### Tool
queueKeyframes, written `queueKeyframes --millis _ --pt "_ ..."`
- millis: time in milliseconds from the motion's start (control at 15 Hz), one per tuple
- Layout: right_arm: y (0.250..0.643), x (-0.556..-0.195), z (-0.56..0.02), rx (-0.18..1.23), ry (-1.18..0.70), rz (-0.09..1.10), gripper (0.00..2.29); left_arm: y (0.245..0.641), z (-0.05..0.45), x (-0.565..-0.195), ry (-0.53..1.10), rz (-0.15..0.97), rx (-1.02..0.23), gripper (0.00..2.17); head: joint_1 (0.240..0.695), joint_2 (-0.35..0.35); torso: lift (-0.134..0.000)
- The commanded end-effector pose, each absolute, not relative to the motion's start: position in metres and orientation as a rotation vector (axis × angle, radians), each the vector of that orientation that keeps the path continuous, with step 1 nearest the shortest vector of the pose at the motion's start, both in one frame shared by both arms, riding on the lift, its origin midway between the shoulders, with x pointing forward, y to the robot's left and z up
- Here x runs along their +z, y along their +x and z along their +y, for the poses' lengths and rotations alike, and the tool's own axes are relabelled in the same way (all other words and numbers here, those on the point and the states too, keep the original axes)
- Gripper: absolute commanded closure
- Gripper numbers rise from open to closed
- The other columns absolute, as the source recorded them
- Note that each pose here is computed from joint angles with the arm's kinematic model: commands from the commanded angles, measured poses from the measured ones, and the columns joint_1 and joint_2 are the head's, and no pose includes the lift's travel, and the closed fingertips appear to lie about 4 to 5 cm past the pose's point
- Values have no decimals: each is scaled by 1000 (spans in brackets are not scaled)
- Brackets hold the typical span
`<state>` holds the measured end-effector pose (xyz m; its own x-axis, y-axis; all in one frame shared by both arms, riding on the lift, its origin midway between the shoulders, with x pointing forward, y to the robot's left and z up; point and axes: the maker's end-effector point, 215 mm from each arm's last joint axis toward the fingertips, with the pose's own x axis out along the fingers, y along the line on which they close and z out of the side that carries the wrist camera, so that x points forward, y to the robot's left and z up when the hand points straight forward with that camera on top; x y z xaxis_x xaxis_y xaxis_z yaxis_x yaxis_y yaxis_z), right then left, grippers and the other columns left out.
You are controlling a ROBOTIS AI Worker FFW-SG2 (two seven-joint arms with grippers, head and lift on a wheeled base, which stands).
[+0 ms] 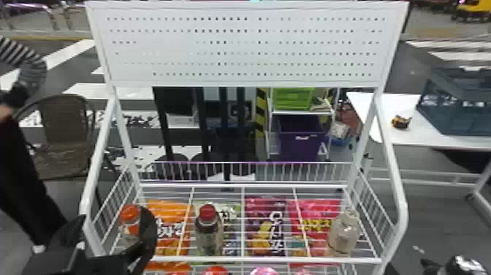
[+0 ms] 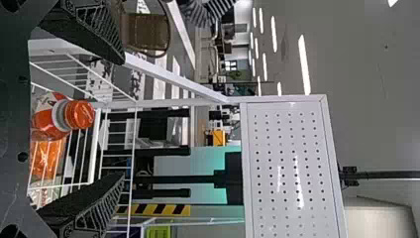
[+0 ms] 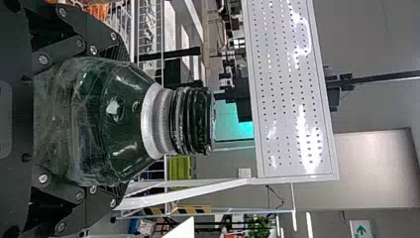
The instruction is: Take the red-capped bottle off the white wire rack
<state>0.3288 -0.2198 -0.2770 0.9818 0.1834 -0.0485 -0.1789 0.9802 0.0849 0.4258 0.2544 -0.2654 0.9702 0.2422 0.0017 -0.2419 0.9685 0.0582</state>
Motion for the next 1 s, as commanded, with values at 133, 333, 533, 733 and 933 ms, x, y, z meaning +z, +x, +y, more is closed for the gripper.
queueKeyframes --millis 133,333,533,733,933 --pt "329 -277 -220 181 81 56 485 428 249 -280 52 31 233 87 499 0 0" --pt "330 -277 -219 182 79 55 485 432 217 -337 48 108 183 90 499 0 0" --pt "330 -282 -221 180 82 64 485 434 178 -378 24 128 128 87 499 0 0" --pt "329 -283 -221 180 82 65 485 442 149 -402 9 134 99 87 499 0 0" --pt "328 -283 -221 180 84 65 485 452 127 -417 21 147 71 87 499 0 0"
